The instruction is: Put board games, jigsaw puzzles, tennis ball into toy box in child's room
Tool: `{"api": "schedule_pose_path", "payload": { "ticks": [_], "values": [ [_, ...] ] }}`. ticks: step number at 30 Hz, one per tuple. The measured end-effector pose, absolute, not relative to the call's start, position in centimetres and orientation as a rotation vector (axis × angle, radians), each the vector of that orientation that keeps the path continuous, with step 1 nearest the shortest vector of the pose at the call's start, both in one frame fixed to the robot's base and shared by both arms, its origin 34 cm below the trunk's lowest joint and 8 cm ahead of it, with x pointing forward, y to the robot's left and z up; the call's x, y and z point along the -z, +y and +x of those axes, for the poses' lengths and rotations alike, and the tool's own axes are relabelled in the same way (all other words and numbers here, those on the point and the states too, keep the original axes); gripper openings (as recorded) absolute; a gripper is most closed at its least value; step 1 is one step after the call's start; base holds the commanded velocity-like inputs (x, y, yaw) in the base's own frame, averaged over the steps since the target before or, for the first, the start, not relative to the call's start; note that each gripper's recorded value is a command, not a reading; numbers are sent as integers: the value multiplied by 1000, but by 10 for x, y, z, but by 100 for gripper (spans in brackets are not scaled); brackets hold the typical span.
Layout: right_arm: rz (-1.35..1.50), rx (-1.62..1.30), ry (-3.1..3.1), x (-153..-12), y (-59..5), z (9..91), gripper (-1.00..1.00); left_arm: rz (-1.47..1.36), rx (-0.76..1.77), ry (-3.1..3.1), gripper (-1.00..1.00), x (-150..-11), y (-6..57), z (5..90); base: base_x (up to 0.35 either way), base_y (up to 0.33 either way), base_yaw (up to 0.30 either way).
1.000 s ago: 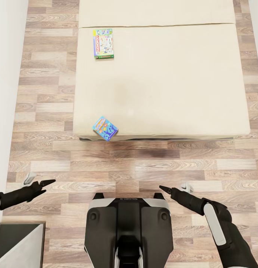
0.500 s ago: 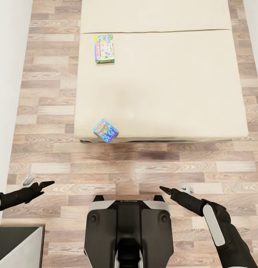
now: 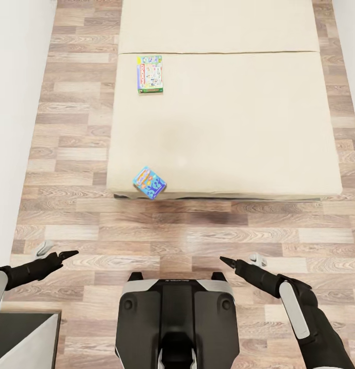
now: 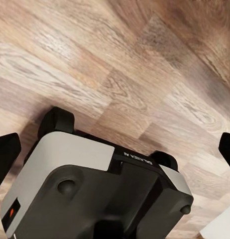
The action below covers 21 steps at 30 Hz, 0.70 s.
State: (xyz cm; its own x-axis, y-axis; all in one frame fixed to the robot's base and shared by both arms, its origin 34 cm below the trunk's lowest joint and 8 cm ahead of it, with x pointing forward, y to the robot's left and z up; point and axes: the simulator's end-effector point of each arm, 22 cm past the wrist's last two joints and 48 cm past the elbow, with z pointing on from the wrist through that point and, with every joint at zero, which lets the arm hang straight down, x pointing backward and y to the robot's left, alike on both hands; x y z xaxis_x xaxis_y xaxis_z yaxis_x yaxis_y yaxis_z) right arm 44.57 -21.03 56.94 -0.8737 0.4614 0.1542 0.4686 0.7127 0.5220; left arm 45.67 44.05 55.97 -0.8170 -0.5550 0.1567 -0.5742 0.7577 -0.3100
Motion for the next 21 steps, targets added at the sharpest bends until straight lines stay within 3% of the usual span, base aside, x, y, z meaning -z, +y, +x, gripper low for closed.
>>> {"api": "schedule_pose_path", "payload": {
  "ticks": [21],
  "values": [
    [-787, 876, -2933, -579, -216, 460, 100, 704, -547, -2872, 100, -553, 392, 448, 0, 0, 79]
  ]
}}
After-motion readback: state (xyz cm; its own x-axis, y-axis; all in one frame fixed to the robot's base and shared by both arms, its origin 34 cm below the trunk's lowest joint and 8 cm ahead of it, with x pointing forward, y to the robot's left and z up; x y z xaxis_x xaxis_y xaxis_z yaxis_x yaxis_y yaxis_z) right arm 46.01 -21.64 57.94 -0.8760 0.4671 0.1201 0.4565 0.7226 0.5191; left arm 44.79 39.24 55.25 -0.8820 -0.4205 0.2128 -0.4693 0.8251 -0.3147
